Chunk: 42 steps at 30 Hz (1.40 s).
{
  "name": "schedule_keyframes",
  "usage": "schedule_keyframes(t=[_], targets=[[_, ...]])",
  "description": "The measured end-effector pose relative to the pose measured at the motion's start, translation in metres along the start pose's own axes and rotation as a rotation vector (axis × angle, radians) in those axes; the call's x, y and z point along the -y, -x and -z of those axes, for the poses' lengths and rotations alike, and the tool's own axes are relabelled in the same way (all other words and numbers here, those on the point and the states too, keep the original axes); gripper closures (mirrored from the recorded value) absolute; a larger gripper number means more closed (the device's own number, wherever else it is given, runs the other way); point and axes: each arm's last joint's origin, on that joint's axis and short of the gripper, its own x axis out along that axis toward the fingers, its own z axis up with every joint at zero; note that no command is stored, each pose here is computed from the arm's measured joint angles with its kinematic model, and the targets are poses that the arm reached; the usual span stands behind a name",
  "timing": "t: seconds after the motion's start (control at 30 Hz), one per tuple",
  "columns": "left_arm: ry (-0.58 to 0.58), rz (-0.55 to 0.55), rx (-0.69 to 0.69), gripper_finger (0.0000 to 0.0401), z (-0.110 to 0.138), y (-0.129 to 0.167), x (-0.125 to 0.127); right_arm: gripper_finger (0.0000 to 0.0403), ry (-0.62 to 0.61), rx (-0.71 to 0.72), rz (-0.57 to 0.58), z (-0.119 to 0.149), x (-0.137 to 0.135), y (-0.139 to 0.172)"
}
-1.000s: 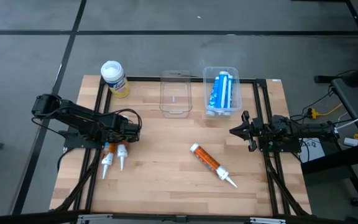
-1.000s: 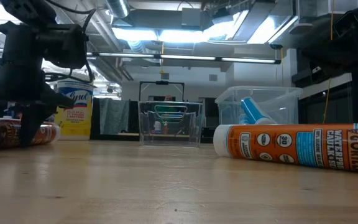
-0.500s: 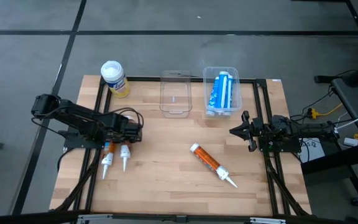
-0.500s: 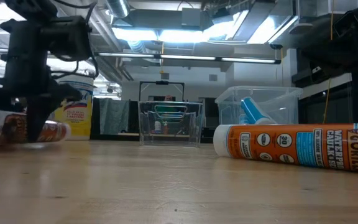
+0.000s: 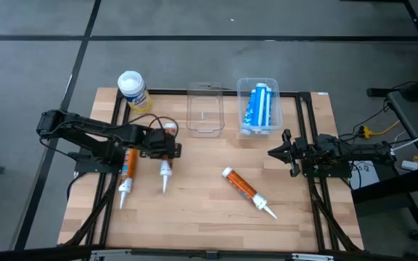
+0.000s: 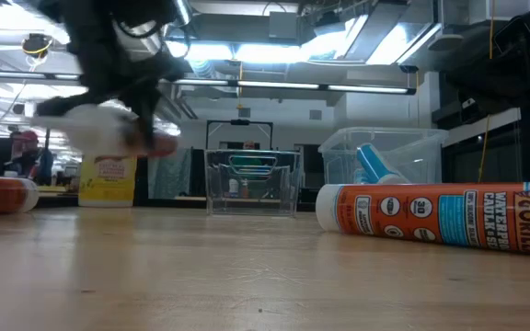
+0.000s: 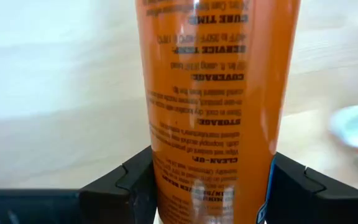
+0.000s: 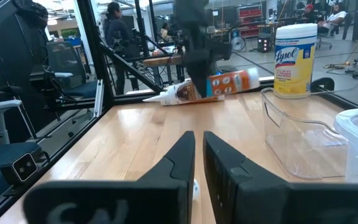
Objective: Pick & place silicon tubes, Sealant and Lysol wipes
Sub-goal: Put the middle orange sealant into the left transparent bin
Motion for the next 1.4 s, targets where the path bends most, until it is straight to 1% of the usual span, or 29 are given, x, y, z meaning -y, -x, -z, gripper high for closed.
schedule_keyframes(t=[0.13,0.2,0.3,0.4,0.5,0.6,0.87,1.0,1.23,1.4], targets=[[-0.029,0.189,0.053,0.0196,-0.015,0.009,0.024,0.0368,0.000,0.000,0.000,0.000,0.000,0.000],[-0.046,0.265,0.091,0.0197,-0.025,0.013,0.033,0.0368,-0.001,0.000,0.000,0.000,0.000,0.000],[-0.067,0.343,0.142,0.0196,-0.039,0.019,0.042,0.0368,0.000,0.000,0.000,0.000,0.000,0.000],[-0.137,0.431,0.201,0.0194,-0.055,0.026,0.050,0.0368,-0.001,0.000,0.000,0.000,0.000,0.000],[-0.172,0.529,0.216,0.0195,-0.072,0.031,0.054,0.0368,0.000,0.000,0.000,0.000,0.000,0.000],[-0.173,0.601,0.225,0.0195,-0.089,0.035,0.054,0.0368,0.000,0.000,0.000,0.000,0.000,0.000],[-0.136,0.703,0.285,0.0195,-0.130,0.041,0.046,0.0368,-0.001,0.000,0.000,0.000,0.000,0.000],[-0.121,0.752,0.281,0.0195,-0.141,0.038,0.047,0.0368,-0.001,0.000,0.000,0.000,0.000,0.000],[-0.053,0.699,0.225,0.0195,-0.148,0.014,0.051,0.0368,-0.001,0.000,0.000,0.000,0.000,0.000],[-0.084,0.692,0.203,0.0195,-0.160,0.004,0.072,0.0368,-0.001,0.000,0.000,0.000,0.000,0.000]])
